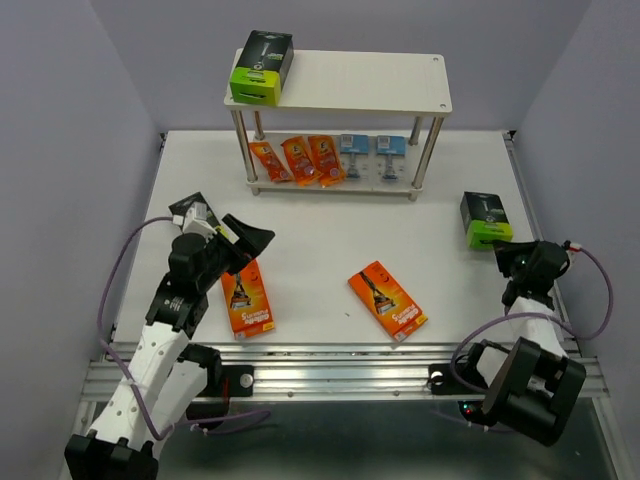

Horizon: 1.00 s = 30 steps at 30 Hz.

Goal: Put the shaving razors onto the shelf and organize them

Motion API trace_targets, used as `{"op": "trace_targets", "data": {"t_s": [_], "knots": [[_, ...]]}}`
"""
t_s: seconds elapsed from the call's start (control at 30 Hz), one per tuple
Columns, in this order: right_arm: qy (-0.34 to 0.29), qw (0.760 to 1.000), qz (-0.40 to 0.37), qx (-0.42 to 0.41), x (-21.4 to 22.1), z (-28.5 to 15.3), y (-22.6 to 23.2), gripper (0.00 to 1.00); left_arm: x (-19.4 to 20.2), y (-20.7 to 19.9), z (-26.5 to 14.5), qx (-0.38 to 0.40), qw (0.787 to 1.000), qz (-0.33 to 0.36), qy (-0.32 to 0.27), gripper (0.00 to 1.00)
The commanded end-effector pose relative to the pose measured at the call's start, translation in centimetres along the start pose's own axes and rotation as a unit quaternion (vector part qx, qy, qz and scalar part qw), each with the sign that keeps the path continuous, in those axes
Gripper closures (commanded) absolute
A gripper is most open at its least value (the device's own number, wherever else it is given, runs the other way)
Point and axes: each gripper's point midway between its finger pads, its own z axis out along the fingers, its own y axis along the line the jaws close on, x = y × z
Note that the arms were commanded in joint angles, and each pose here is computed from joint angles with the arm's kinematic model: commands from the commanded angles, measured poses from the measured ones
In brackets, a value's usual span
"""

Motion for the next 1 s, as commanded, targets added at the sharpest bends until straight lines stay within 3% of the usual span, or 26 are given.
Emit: {"op": "trace_targets", "data": {"t_s": [0.0, 0.27, 0.43, 0.6, 0.77, 0.97], "knots": [[0.082, 0.994, 0.072, -0.023, 4.5, -2.2, 1.8, 0.99, 1.1, -3.6, -0.1, 0.087, 0.995, -0.05, -0.011, 0.01], [0.068, 0.994, 0.062, -0.063, 5.4, -7.8, 5.7, 0.99, 7.9, -6.9, 2.6, 0.129, 0.982, -0.117, 0.072, 0.01], [0.13, 0.985, 0.066, -0.091, 8.4, -8.5, 6.3, 0.99, 11.5, -10.5, 5.8, 0.11, 0.979, -0.123, 0.116, 0.01], [0.148, 0.982, 0.046, -0.109, 10.3, -8.9, 7.9, 0.99, 15.5, -12.6, 8.4, 0.097, 0.968, -0.158, 0.167, 0.01], [0.203, 0.972, 0.02, -0.116, 14.9, -9.0, 8.2, 0.99, 19.3, -15.1, 11.2, 0.09, 0.957, -0.183, 0.206, 0.01], [0.248, 0.958, -0.011, -0.146, 19.8, -10.0, 11.1, 0.99, 23.5, -14.5, 13.8, 0.069, 0.943, -0.185, 0.268, 0.01]]}}
